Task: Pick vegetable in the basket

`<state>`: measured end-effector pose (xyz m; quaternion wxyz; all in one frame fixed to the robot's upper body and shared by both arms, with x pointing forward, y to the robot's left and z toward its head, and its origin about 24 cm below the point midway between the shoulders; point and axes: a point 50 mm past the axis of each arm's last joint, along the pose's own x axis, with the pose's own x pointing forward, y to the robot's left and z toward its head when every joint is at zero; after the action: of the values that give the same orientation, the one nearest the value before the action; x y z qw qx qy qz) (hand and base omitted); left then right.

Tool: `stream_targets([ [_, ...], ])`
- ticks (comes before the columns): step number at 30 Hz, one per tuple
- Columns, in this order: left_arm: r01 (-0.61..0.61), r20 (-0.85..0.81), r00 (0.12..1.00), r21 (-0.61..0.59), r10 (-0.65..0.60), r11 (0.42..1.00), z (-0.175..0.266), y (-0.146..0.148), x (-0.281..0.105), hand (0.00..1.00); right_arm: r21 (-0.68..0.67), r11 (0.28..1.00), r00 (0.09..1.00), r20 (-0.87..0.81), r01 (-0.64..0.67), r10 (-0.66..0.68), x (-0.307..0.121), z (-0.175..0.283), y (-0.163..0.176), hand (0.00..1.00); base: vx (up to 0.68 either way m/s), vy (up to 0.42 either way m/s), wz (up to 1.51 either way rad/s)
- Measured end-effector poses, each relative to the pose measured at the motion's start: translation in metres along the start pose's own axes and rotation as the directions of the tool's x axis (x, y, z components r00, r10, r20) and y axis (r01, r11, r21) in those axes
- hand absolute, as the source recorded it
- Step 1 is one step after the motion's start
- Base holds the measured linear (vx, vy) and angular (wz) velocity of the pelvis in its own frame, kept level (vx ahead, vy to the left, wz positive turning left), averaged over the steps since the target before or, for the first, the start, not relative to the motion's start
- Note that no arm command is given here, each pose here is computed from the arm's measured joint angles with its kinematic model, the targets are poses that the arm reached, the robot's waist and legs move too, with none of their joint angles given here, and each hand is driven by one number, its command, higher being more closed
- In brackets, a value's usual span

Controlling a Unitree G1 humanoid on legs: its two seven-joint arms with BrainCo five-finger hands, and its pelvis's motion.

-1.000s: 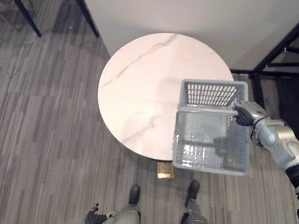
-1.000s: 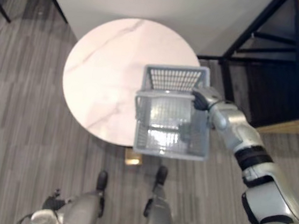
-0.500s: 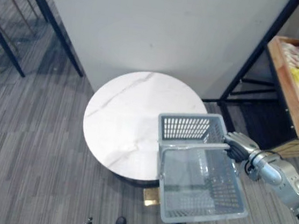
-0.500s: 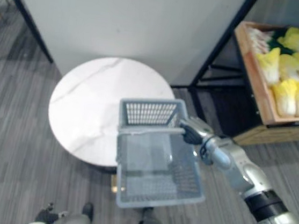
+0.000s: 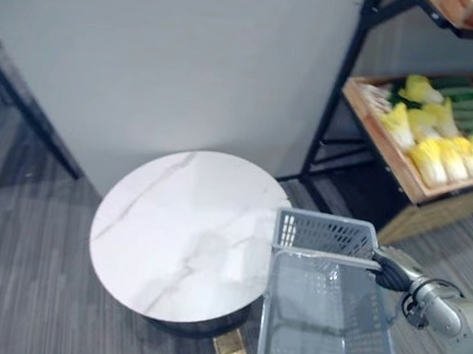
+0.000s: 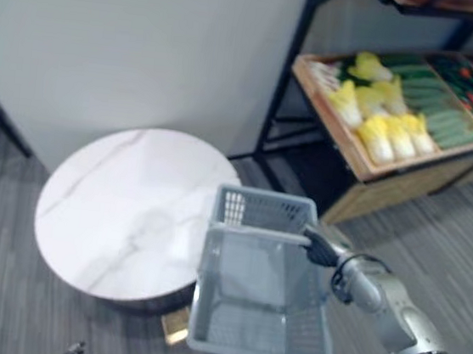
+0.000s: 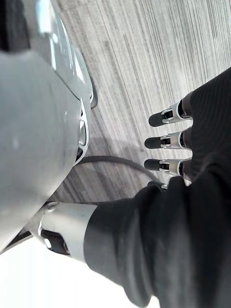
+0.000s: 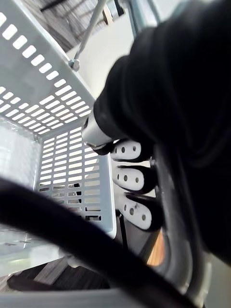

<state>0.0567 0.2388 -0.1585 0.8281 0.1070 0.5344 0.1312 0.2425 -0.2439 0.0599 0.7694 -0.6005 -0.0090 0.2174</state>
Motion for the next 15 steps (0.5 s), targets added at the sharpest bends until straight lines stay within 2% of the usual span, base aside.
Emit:
stream_targets([
  [3,-0.002,0.033,0.999,0.027,0.001,1.000,0.013,0.002,0.004,0.00,0.019,1.000,1.000,0.014,0.006,-0.007,0.003,0.006,0.004,1.00,-0.19,0.072,-0.98],
  [6,0.009,0.043,0.999,0.052,-0.012,0.999,0.018,-0.002,0.006,0.00,-0.015,1.000,1.000,0.027,0.007,-0.006,0.008,0.008,0.001,1.00,-0.09,0.060,-1.15],
  [8,0.015,0.017,1.000,0.036,-0.016,0.999,0.010,-0.004,0.004,0.00,-0.043,0.999,0.997,0.067,0.025,-0.023,0.021,0.016,-0.007,1.00,-0.21,0.080,-1.87],
  [15,0.026,-0.031,0.999,0.042,-0.024,0.999,-0.001,-0.005,0.002,0.00,-0.014,0.999,0.995,0.086,0.042,-0.041,0.030,0.023,-0.006,1.00,-0.10,-0.141,-1.02],
])
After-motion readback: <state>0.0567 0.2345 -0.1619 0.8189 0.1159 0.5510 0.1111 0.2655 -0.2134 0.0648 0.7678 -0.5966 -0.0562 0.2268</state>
